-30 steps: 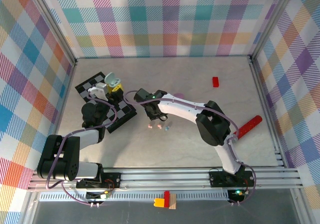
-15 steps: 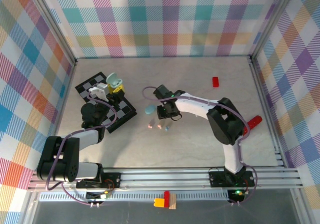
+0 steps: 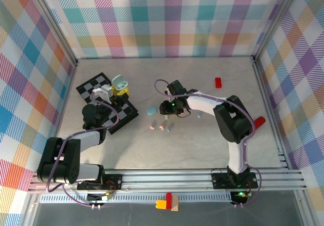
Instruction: Insert wireless bluetooth earbuds into charging case
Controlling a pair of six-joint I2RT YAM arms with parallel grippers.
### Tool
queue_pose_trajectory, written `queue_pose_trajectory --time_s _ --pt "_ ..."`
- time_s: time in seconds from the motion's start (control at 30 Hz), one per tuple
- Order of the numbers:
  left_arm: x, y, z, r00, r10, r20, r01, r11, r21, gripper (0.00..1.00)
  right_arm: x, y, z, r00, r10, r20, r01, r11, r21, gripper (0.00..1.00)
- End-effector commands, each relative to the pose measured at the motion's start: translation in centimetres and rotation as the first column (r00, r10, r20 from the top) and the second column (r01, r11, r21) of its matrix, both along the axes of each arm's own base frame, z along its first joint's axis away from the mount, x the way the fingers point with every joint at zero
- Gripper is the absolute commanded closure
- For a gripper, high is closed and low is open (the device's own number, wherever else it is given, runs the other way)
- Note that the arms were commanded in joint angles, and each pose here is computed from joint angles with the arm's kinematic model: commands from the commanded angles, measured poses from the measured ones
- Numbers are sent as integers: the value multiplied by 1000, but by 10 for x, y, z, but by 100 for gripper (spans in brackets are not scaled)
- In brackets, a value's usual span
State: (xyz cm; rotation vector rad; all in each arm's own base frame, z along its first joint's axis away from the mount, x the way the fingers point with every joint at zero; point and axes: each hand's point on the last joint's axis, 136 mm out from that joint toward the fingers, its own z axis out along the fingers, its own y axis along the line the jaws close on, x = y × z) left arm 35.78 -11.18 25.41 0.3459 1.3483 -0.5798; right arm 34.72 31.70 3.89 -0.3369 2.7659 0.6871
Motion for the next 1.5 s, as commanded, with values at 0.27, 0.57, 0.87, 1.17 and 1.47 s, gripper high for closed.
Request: queue_pose_trajectory --time_s 0.27,0.57,0.87,1.17,1.47 --pt "-5 -8 19 996 -38 75 37 999 9 57 -21 0 -23 997 16 -76 -14 1000 26 53" --pt "-4 -7 14 998 -33 62 32 999 6 57 -29 -1 -18 996 22 -85 -19 999 42 60" --pt "-5 -8 15 997 -38 61 38 999 3 57 -34 -3 -14 996 15 -87 -11 999 51 64" --pt "-5 -9 13 998 -43 56 43 999 4 57 -35 -1 -13 996 17 -86 -12 999 52 68" --pt "-6 -8 13 998 -40 57 40 999 4 57 -34 -1 -21 996 12 -93 -10 1000 20 77"
